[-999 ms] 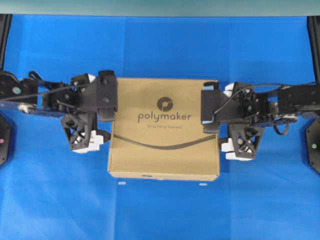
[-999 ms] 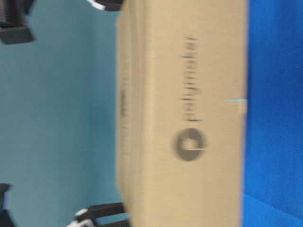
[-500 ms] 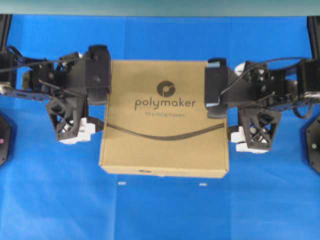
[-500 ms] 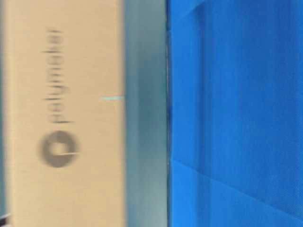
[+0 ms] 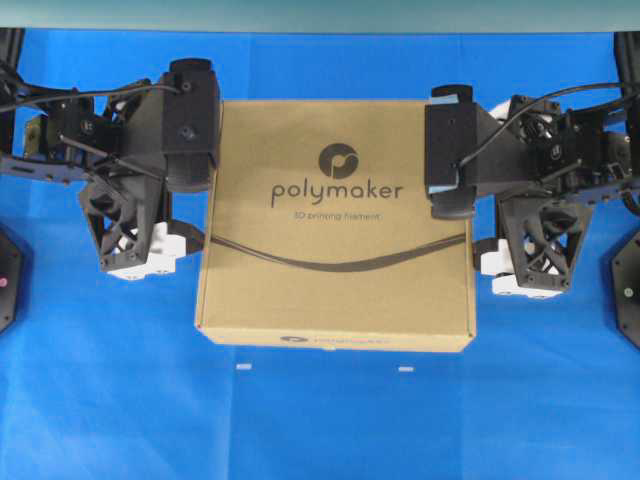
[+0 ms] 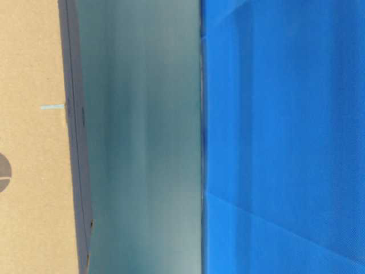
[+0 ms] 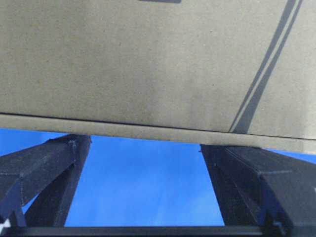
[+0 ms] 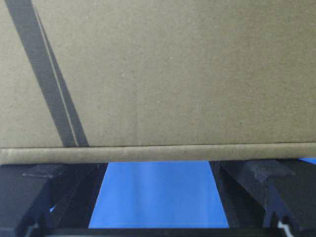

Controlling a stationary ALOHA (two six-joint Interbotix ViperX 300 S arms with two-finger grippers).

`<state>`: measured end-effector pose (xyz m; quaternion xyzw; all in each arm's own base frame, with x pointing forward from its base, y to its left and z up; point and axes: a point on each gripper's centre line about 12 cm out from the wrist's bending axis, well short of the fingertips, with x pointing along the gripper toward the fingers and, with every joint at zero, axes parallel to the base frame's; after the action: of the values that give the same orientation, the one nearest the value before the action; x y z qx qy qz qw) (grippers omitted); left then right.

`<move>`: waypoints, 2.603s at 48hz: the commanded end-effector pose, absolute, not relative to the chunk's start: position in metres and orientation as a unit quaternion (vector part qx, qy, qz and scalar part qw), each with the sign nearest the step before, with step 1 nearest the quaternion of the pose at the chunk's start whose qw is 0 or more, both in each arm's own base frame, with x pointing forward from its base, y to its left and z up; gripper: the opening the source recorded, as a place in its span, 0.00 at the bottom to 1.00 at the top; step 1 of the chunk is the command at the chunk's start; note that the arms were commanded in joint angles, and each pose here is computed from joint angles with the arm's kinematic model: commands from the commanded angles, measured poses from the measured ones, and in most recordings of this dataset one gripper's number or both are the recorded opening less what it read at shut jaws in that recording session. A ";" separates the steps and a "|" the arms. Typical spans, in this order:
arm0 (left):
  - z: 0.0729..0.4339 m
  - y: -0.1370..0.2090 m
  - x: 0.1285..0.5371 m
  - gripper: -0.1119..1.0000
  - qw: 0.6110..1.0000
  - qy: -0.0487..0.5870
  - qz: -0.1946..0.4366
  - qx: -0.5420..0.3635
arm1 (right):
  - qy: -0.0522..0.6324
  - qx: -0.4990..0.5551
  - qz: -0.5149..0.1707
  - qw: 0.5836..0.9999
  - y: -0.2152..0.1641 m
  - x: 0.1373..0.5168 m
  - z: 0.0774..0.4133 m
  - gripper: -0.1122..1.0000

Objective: Lift up the cardboard box by clamping it between your arms.
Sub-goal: 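Hold the box clamped between both grippers, then lower it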

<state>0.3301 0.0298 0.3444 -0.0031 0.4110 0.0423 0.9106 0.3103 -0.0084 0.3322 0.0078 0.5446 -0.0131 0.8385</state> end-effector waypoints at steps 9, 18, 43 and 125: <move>0.369 0.032 0.336 0.88 0.927 0.372 0.047 -0.009 | 0.521 0.013 -0.013 0.854 -0.007 0.317 0.344 1.00; 0.354 0.036 0.339 0.88 0.924 0.380 0.051 -0.008 | 0.517 0.013 -0.016 0.856 -0.011 0.316 0.324 1.00; 0.281 0.034 0.341 0.88 0.919 0.392 0.047 -0.008 | 0.497 0.013 -0.018 0.868 -0.011 0.315 0.251 1.00; 0.144 0.030 0.352 0.88 0.892 0.451 0.040 -0.018 | 0.533 0.009 -0.028 0.846 -0.027 0.325 0.106 1.00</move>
<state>0.3446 0.0317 0.1356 -0.0088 0.4735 0.0372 0.8800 0.3159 -0.0223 0.1011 0.0018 0.5558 -0.0195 0.8311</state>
